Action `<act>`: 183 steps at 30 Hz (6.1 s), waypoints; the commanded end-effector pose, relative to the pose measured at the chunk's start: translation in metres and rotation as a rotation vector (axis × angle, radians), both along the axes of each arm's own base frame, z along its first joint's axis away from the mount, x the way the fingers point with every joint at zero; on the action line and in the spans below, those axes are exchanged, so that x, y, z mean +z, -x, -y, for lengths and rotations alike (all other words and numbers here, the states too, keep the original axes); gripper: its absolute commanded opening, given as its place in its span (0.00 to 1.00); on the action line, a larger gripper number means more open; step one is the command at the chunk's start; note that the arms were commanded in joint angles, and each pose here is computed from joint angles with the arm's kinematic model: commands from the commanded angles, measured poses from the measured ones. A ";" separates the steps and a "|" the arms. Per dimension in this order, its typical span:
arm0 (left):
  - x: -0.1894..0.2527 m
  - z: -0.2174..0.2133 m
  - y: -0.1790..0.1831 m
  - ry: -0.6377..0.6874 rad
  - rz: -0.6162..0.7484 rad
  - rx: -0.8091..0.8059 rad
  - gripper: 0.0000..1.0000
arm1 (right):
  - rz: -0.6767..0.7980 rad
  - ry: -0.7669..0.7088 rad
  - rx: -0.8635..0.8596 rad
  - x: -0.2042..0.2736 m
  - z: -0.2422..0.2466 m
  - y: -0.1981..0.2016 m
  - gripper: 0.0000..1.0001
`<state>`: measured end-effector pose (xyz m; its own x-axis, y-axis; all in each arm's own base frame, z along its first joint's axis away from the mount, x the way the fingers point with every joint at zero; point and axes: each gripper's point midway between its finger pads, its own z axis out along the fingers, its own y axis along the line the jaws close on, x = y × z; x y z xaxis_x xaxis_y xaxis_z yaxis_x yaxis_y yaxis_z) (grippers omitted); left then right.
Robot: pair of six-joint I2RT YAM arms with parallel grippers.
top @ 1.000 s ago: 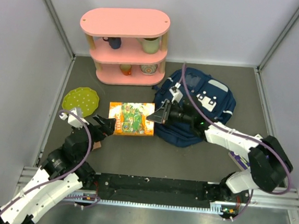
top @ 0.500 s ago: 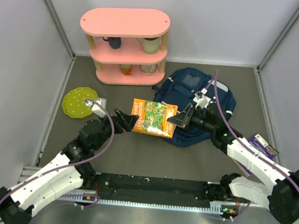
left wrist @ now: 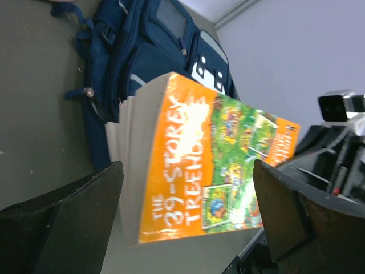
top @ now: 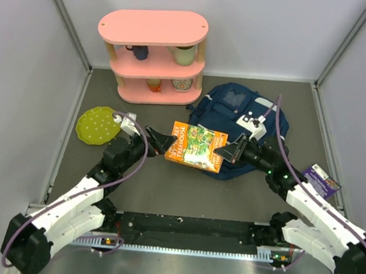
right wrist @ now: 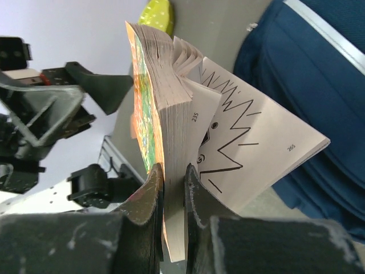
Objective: Pack the student bag
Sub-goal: Pick up the book from the center of the board, then place the book in the student bag.
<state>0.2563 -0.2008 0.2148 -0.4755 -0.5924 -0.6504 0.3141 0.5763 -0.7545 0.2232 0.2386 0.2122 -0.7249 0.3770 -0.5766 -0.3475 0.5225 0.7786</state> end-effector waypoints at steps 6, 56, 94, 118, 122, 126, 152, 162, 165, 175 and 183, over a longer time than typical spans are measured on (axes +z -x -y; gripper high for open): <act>-0.024 0.034 0.004 0.055 0.013 -0.199 0.99 | -0.091 0.019 0.000 -0.068 0.009 0.000 0.00; 0.027 0.052 0.021 -0.014 0.129 -0.422 0.00 | -0.064 -0.030 -0.058 -0.052 0.045 0.005 0.97; 0.074 0.084 0.056 0.194 0.298 -0.786 0.28 | 0.171 -0.366 0.322 0.054 0.005 0.026 0.00; -0.064 0.156 -0.006 -0.865 0.268 -0.797 0.98 | 0.158 0.353 -1.019 0.050 0.240 0.022 0.00; -0.085 0.171 -0.009 -0.964 0.273 -0.862 0.93 | 0.162 0.359 -1.046 0.052 0.247 0.028 0.00; -0.109 0.182 -0.006 -1.026 0.265 -0.890 0.90 | 0.162 0.353 -1.050 0.054 0.248 0.030 0.00; -0.064 0.218 -0.021 -0.941 0.313 -0.757 0.00 | 0.086 0.372 -1.054 0.038 0.252 0.047 0.00; 0.043 0.241 -0.033 -0.757 0.397 -0.664 0.00 | -0.067 0.171 -0.963 0.014 0.230 0.088 0.00; 0.059 0.248 -0.038 -0.726 0.379 -0.654 0.00 | -0.104 0.076 -0.902 0.007 0.214 0.097 0.00; 0.101 0.277 -0.026 -0.575 0.348 -0.728 0.00 | -0.076 -0.257 -0.768 0.025 0.176 0.089 0.00; 0.110 0.300 -0.004 -0.511 0.312 -0.750 0.00 | -0.090 -0.362 -0.717 0.023 0.152 0.049 0.00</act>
<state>0.2806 -0.4708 0.2410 -0.4342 0.3664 -0.8230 0.8436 0.4859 -0.2288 0.1524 0.0719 0.1705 -0.3381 0.8734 -0.3506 0.2854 0.4501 0.8461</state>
